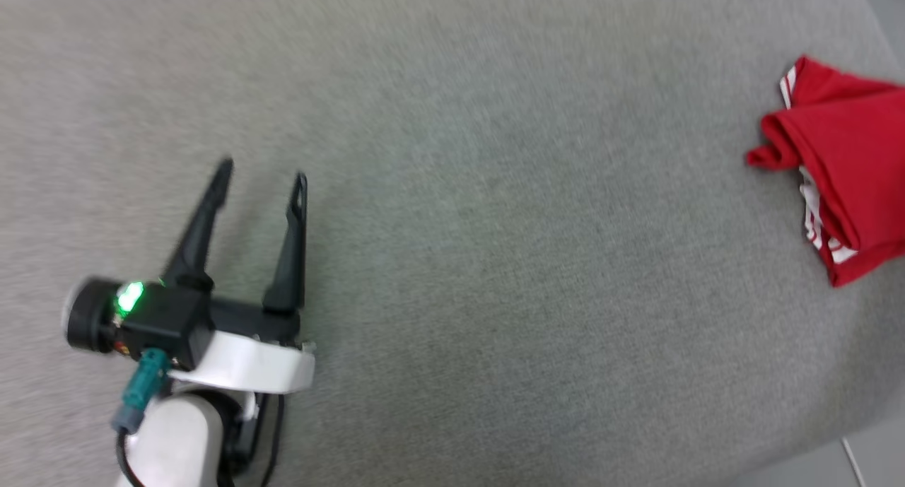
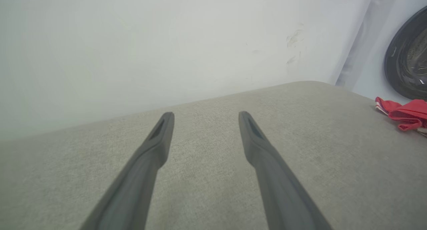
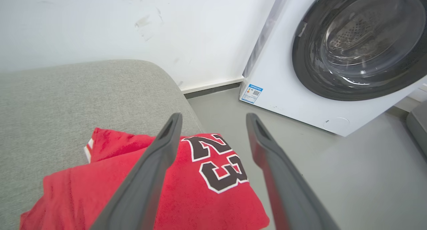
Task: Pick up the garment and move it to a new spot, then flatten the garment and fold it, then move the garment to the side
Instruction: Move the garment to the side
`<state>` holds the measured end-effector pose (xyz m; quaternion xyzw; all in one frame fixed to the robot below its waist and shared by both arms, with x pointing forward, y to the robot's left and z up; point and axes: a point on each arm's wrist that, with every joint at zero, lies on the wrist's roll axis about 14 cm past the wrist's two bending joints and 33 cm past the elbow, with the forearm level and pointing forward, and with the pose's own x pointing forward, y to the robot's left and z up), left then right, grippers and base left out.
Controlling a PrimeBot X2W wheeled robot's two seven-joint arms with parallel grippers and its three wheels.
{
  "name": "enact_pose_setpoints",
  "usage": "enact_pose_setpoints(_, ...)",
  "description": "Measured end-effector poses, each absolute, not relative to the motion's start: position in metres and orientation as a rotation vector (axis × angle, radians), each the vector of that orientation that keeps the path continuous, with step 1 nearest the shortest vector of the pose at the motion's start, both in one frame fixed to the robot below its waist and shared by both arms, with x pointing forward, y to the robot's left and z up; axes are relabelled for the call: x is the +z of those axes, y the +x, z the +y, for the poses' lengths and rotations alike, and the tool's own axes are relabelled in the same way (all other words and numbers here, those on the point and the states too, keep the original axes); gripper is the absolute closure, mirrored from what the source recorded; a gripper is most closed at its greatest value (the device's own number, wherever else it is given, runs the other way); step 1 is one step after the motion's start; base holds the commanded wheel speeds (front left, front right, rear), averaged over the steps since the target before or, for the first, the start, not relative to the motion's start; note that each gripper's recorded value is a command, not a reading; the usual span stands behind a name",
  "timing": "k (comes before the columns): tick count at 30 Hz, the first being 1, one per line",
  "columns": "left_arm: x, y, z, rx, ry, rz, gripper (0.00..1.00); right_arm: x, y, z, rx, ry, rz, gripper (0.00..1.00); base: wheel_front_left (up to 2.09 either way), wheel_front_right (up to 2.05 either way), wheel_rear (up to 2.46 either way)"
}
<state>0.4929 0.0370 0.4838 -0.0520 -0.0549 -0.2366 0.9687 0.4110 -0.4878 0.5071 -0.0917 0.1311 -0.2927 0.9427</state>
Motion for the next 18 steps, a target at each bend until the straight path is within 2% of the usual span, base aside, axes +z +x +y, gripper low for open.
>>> enact_pose_setpoints(8,0.492,0.457,0.073,-0.355,-0.09,-0.079,0.0,0.508,0.398,-0.435,-0.493,-0.135,0.137,0.0,0.0,0.0,0.0)
enact_pose_setpoints(18,0.499,0.421,0.125,-0.19,-0.073,-0.068,0.0,0.495,0.398,-0.33,-0.289,-0.019,0.057,0.0,0.0,0.0,0.0)
